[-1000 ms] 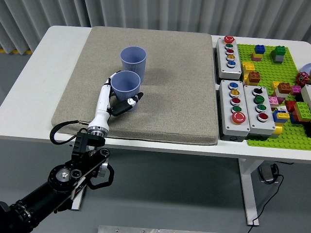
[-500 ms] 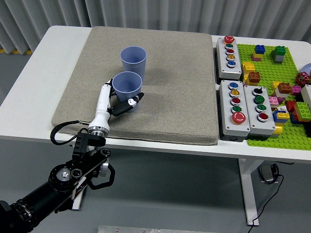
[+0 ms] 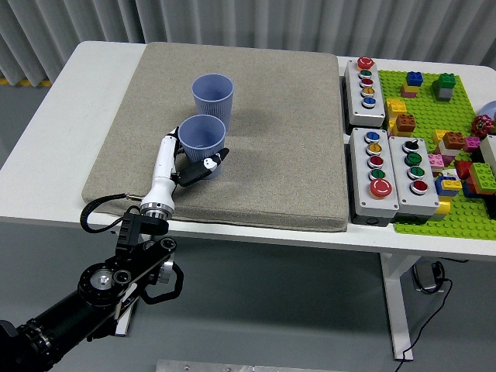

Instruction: Pick cup pour cup place

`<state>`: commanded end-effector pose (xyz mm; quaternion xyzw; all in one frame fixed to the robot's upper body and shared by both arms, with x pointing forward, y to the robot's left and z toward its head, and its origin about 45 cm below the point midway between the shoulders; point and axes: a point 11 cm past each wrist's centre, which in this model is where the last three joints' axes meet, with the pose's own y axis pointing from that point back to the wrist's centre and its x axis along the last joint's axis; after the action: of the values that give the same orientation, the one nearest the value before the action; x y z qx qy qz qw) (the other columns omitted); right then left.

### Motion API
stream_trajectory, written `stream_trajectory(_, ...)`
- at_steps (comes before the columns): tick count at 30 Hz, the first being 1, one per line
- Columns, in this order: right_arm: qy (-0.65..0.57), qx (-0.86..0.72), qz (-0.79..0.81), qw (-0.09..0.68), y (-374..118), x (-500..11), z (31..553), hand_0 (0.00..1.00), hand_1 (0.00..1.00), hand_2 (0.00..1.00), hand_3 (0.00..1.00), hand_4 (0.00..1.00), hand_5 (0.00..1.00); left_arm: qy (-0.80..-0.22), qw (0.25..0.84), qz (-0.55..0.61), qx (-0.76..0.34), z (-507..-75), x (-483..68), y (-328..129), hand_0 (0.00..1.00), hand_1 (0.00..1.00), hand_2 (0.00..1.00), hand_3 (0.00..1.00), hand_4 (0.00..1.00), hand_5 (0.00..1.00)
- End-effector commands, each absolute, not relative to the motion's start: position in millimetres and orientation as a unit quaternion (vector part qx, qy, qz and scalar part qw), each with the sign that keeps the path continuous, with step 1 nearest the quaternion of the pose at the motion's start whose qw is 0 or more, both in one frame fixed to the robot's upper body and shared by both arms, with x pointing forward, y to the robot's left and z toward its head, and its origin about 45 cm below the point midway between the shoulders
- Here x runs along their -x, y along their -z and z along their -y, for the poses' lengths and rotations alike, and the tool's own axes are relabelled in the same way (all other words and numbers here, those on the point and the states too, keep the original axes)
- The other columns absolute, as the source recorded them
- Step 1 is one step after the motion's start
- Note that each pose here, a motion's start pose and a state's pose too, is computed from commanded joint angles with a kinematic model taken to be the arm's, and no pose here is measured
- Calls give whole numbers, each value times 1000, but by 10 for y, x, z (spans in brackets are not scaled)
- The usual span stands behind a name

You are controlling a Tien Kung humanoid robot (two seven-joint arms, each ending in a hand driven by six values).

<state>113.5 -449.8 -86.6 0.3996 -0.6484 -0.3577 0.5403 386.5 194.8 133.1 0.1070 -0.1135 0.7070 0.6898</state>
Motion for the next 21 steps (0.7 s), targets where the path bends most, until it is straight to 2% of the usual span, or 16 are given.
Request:
stream_trajectory(1,358,-400,648,541,867,-1130,4498,700,706,671,635,54,314,-707,690,114,-107,-1946,-3857,-1329,487,499,560,571,867,181)
stream_trajectory(15,358,-399,647,542,871,-1112,4500,700,706,670,635,54,313,-706,690,128,-96,-1916,-3886,-1439,472,499,551,568,866,178)
stream_trajectory(21,360,-397,647,542,874,-1082,4511,700,706,670,635,54,313,-712,676,152,-110,-2114,-3986,-1544,471,503,550,565,863,168)
